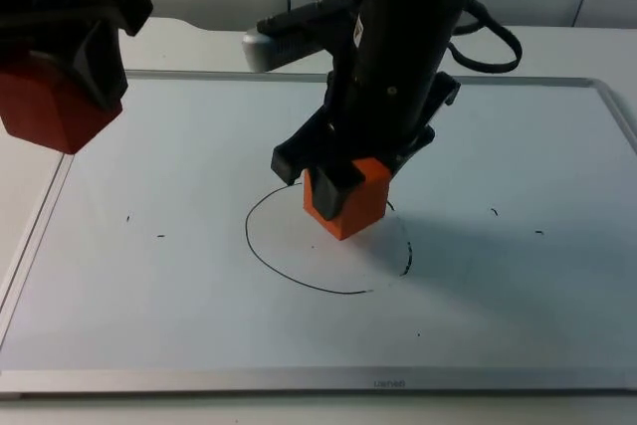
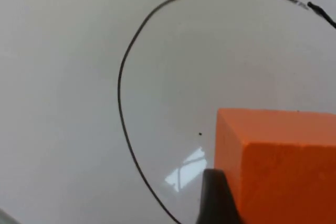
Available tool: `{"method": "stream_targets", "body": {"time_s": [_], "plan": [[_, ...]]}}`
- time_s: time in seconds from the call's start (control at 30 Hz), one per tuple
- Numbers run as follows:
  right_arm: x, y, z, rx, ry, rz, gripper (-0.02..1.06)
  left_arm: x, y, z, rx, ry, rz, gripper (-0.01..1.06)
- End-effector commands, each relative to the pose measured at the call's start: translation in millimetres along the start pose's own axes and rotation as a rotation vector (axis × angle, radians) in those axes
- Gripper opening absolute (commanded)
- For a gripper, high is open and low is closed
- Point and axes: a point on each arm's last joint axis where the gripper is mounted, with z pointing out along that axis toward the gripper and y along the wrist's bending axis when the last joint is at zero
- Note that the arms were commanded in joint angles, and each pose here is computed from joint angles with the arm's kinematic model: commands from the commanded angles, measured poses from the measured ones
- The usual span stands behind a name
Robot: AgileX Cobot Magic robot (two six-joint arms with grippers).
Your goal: Pick up one cube with the left hand and another cube with the right hand. First place the cube in the right hand at the target position, then stack the cube in the left hand on top.
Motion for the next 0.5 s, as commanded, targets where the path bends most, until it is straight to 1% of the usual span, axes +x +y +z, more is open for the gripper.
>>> {"method": "stream_targets", "body": {"time_s": [0.0,0.17,0.33,0.47], "plan": [[-4,2,-1,-0.001,-0.030,0.001,0.00,-1,-3,-5,0.006,-0.027,0.005,0.00],[-4,2,3,0.005,-0.026,-0.004,0.00,-1,-3,-5,0.007,-0.027,0.004,0.00],[-6,1,4,0.006,-0.045,-0.004,0.00,-1,-3,-5,0.007,-0.029,0.004,0.00],[-4,2,13,0.005,-0.023,-0.004,0.00,-1,-3,-5,0.009,-0.029,0.002,0.00]]}}
